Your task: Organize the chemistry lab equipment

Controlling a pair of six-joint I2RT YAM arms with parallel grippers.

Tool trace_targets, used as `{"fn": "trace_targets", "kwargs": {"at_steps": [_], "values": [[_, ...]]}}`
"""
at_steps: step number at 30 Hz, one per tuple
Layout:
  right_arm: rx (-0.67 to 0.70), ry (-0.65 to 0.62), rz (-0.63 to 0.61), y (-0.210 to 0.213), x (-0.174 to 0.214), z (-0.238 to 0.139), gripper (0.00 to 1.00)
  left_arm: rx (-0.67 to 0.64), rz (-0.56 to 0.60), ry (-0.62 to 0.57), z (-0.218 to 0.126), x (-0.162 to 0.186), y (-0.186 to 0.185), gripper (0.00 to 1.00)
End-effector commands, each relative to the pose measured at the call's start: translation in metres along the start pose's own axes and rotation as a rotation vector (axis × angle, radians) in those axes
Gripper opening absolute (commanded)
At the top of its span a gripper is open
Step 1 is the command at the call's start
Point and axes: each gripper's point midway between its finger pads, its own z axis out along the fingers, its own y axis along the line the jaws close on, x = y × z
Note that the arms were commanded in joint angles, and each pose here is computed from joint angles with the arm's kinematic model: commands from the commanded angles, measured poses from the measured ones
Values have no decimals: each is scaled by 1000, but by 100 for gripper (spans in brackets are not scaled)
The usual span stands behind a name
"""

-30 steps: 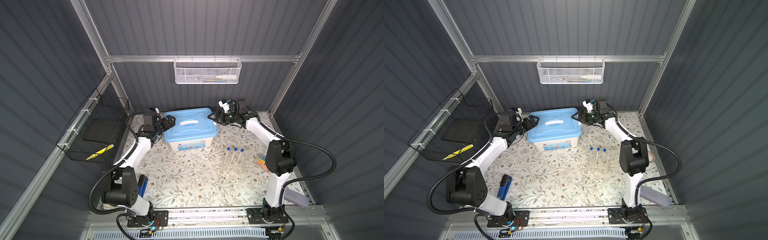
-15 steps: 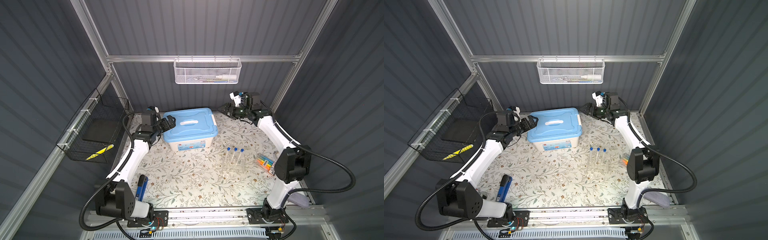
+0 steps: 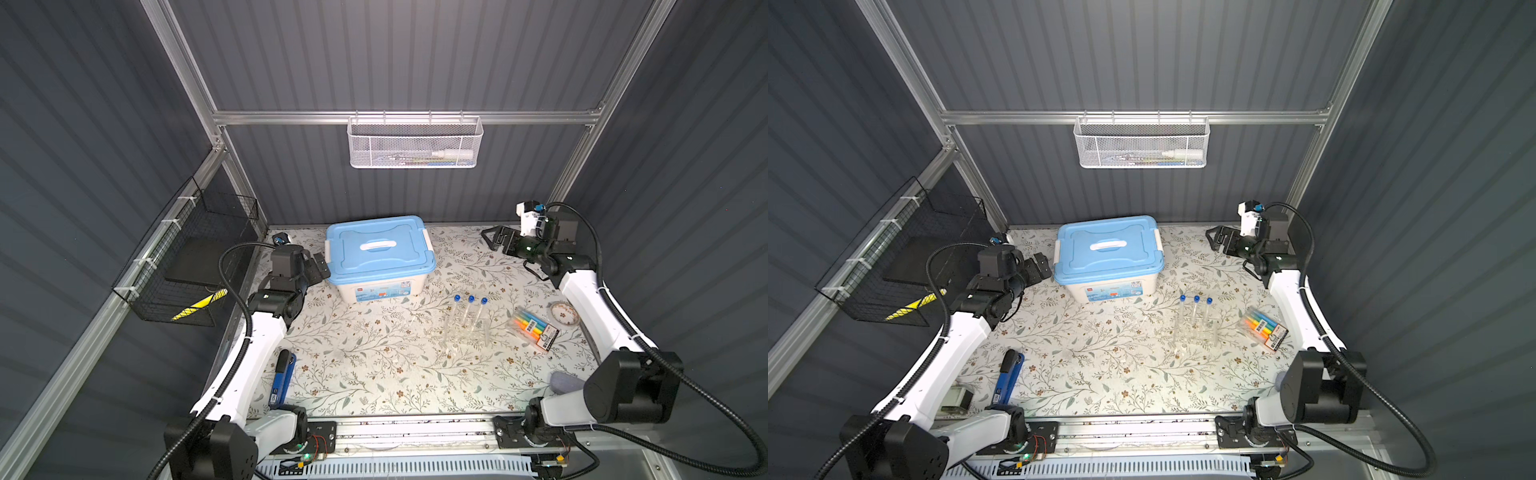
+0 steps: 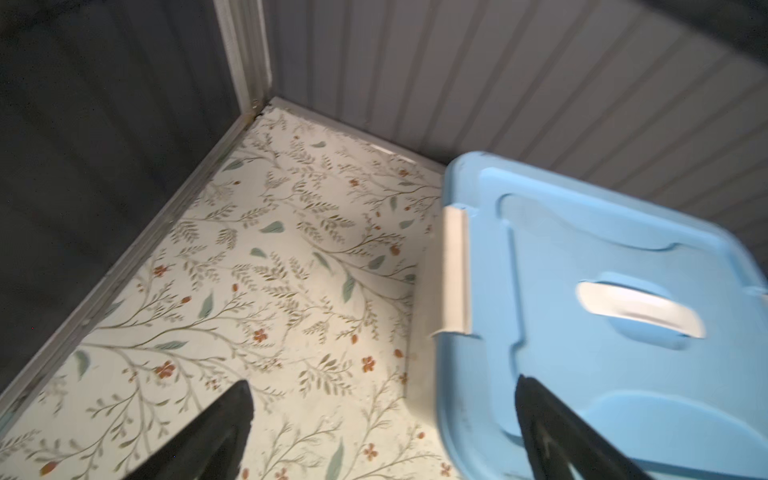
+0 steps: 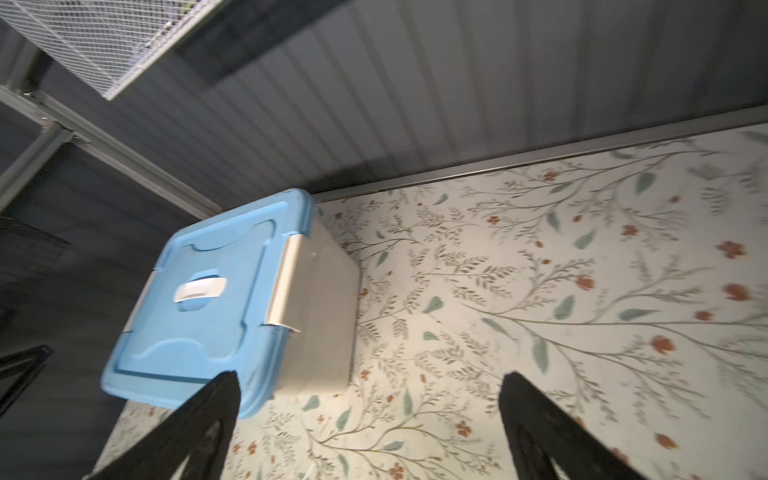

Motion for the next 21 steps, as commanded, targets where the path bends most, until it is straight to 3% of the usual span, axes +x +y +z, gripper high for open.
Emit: {"fn": "trace_targets", "kwargs": {"at_steps": [1, 7, 12, 21], "values": [[195, -43, -98, -40, 11, -15, 99, -138, 52, -13, 4, 20, 33, 100], [371, -134, -110, -86, 41, -41, 99, -192, 114, -97, 10, 45, 56, 100], [406, -183, -116, -99, 70, -47, 99, -198, 160, -99, 22, 66, 63, 100], [438, -309, -151, -120, 100, -42, 99, -182, 179, -221, 43, 81, 66, 100]]}}
